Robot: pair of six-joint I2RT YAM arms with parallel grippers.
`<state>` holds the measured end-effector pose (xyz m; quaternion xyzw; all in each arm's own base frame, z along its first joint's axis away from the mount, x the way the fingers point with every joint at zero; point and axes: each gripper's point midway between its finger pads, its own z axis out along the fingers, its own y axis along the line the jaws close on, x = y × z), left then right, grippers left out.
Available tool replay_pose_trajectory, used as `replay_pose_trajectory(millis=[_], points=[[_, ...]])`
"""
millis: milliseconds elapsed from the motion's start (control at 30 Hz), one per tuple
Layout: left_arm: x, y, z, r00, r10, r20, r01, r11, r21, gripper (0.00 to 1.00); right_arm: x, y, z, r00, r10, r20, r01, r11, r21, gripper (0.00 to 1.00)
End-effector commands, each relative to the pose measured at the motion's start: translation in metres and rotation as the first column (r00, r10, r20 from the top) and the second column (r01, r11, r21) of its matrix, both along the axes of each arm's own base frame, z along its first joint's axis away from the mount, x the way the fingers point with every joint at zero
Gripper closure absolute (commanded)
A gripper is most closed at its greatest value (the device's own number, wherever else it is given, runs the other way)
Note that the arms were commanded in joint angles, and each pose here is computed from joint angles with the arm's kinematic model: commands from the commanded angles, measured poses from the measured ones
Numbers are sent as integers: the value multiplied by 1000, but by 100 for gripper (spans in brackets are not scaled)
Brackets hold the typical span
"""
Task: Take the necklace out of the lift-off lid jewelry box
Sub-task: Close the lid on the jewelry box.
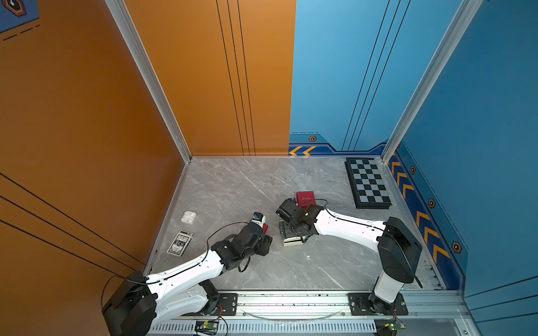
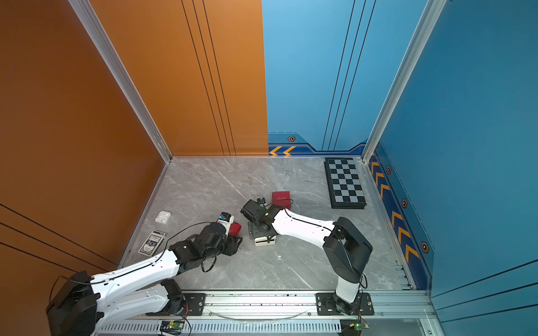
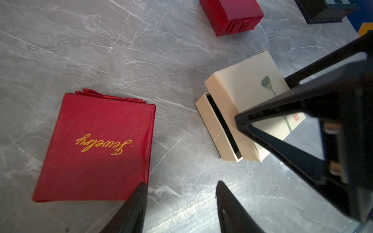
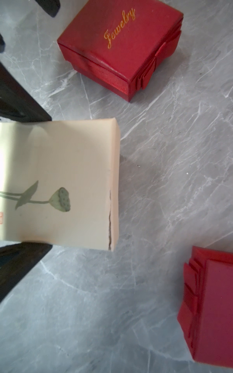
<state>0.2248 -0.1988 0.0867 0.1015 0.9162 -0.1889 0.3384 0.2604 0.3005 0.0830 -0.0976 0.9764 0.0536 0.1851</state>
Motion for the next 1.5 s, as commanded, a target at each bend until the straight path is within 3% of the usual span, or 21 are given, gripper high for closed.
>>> replay_pose_trajectory(millis=[0, 533, 867, 1467], points=[[-2, 1, -4, 1000, -12, -5, 12, 1000, -10, 44, 2, -4, -2, 999, -33, 7, 34, 998, -45, 13], [-3, 1, -6, 1000, -13, -8, 12, 1000, -20, 43, 3, -4, -9, 999, -42, -5, 41, 996, -76, 13], [-3, 0, -4, 1000, -9, -9, 9, 1000, -30, 43, -10, -3, -15, 998, 34, -59, -39, 995, -88, 14], [-4, -1, -5, 1000, -10, -14, 10, 999, -34, 43, -15, 8, -24, 993, 65, -98, -73, 994, -80, 14]])
